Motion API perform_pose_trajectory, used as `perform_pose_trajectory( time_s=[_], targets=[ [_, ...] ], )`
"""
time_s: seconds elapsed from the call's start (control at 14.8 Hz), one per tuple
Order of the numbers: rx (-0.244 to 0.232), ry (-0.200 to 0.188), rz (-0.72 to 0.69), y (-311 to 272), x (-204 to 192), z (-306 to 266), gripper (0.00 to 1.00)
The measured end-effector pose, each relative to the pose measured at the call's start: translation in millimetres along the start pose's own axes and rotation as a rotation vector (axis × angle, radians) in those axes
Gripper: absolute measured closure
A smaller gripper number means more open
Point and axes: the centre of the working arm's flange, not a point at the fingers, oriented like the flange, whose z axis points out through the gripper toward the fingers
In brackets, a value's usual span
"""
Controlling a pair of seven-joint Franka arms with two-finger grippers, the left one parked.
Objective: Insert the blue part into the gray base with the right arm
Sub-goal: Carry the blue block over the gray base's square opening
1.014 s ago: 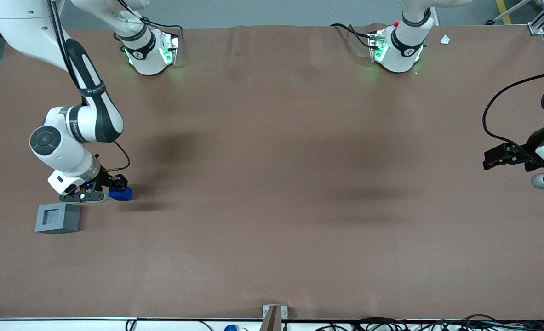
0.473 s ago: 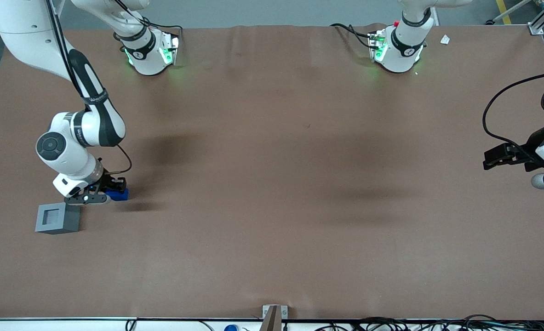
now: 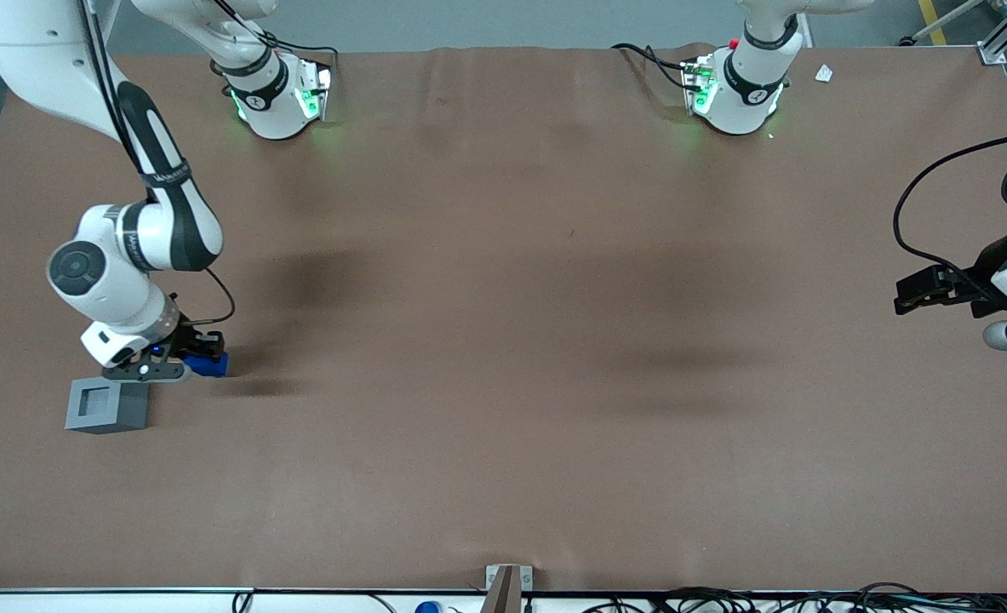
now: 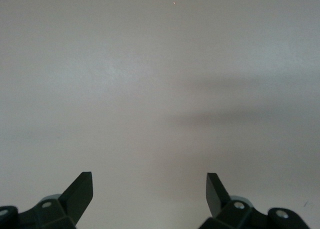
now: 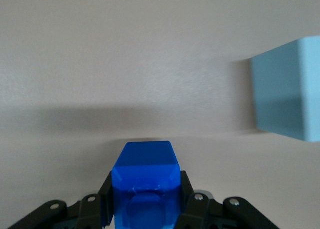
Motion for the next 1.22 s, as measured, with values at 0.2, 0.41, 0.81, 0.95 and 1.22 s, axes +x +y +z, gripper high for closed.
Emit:
perform_pose_trajectory(
  time_s=[0.2,0.41,0.81,0.95,1.22],
  targets=[
    [-0.013,-0.048,0.029,29.2,11.2,-65.4,0.49],
    [-0.007,-0.053,0.025,60.7,18.8,-102.5,0.49],
    [0.027,-0.069,-0.042,141.7,19.0,-76.4,0.49],
    [0.042,-0.090,-0.051,156.0,20.1,-53.5,0.49],
    [0.040,-0.081,-0.125,157.7,43.5,-35.0,0.49]
  ],
)
